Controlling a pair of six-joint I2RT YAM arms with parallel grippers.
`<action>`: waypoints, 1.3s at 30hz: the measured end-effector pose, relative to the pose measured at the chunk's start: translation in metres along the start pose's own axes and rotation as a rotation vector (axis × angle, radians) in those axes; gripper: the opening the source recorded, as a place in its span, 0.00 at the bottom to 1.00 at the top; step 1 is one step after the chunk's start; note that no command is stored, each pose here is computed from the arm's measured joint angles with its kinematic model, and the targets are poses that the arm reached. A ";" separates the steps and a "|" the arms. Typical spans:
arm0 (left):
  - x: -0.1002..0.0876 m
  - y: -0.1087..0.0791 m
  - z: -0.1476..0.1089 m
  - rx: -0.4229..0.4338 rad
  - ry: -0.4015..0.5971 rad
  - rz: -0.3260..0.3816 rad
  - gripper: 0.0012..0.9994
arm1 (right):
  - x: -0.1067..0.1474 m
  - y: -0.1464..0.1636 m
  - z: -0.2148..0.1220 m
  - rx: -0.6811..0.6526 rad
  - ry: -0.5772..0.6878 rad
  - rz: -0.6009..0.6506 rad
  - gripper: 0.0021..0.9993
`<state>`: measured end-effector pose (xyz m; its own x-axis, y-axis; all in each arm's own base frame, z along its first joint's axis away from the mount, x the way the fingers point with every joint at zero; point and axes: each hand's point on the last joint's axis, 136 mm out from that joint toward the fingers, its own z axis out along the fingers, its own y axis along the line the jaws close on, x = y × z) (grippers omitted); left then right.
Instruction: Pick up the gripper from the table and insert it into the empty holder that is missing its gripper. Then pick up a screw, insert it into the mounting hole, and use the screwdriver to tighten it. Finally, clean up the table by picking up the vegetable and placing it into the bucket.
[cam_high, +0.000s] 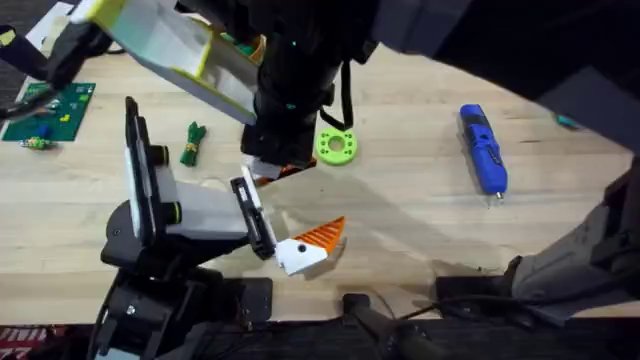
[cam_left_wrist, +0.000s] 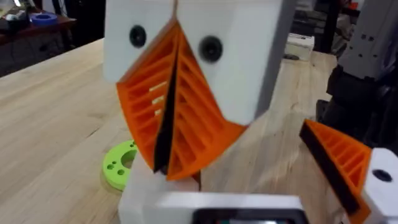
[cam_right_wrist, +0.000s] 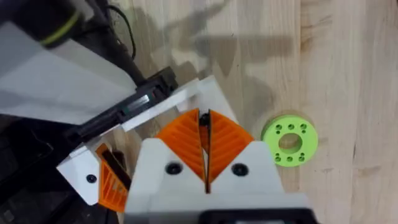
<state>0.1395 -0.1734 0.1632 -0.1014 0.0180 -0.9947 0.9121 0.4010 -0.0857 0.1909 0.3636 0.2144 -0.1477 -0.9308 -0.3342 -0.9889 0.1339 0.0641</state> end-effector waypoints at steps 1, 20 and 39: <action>0.000 0.000 0.000 -0.001 0.000 0.000 0.99 | 0.000 0.000 0.000 -0.001 0.000 0.000 0.10; 0.000 0.001 0.000 -0.008 -0.002 0.014 0.99 | 0.006 0.000 0.003 -0.015 0.018 0.002 0.99; -0.001 0.002 0.000 -0.011 -0.002 0.015 0.99 | 0.021 -0.090 -0.049 0.118 -0.103 0.194 0.99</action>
<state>0.1413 -0.1727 0.1636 -0.0869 0.0225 -0.9960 0.9090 0.4109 -0.0700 0.2774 0.3151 0.2481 -0.3297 -0.8452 -0.4206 -0.9359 0.3510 0.0283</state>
